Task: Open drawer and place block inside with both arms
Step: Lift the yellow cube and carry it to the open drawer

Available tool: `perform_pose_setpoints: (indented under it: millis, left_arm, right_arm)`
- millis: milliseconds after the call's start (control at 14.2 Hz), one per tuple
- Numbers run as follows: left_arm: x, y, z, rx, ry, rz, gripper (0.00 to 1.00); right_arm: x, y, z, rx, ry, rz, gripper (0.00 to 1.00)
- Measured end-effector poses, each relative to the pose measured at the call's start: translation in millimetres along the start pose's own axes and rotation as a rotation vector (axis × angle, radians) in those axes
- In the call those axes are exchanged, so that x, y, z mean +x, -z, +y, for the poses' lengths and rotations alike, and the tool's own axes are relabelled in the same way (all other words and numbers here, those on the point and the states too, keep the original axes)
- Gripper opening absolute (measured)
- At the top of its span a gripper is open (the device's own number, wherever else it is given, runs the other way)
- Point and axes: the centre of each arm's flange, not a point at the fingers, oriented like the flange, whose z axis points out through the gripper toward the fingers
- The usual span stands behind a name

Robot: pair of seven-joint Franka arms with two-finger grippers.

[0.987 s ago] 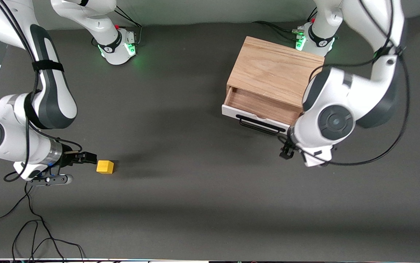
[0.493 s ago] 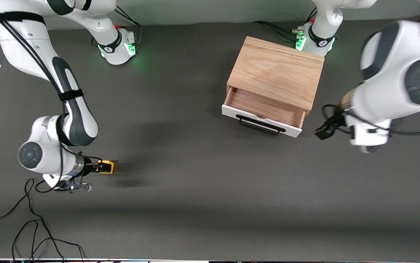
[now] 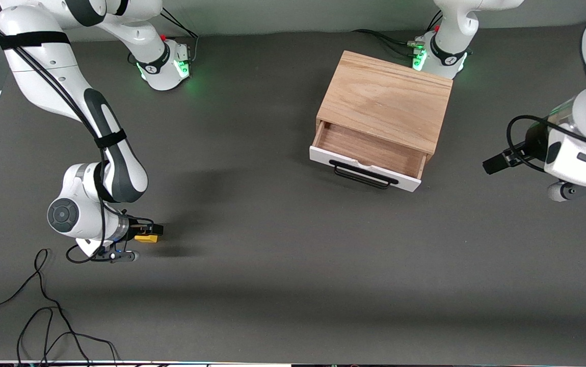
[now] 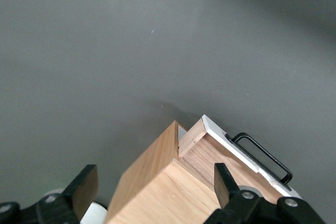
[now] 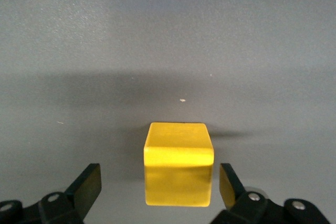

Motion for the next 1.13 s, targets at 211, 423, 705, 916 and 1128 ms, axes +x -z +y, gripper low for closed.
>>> perform_pose_setpoints:
  millis: [211, 423, 705, 916, 1128]
  left_arm:
    - [2, -1, 2, -0.008, -0.053, 0.018, 0.95]
    - [2, -1, 2, -0.008, -0.062, 0.017, 0.6]
    - [2, -1, 2, -0.008, -0.063, 0.017, 0.61]
    - [2, -1, 2, -0.007, -0.065, 0.017, 0.92]
    - [-2, 0, 1, 0.006, -0.112, 0.012, 1.0]
  right_arm:
    - [-4, -9, 4, -0.002, -0.007, 0.013, 0.98]
    - [-8, -17, 6, -0.004, -0.009, 0.024, 0.78]
    - [-5, -9, 5, -0.002, -0.011, 0.036, 0.55]
    - [5, 21, -3, 0.004, -0.062, 0.014, 0.55]
    - [20, 80, -53, 0.043, -0.143, -0.002, 0.55]
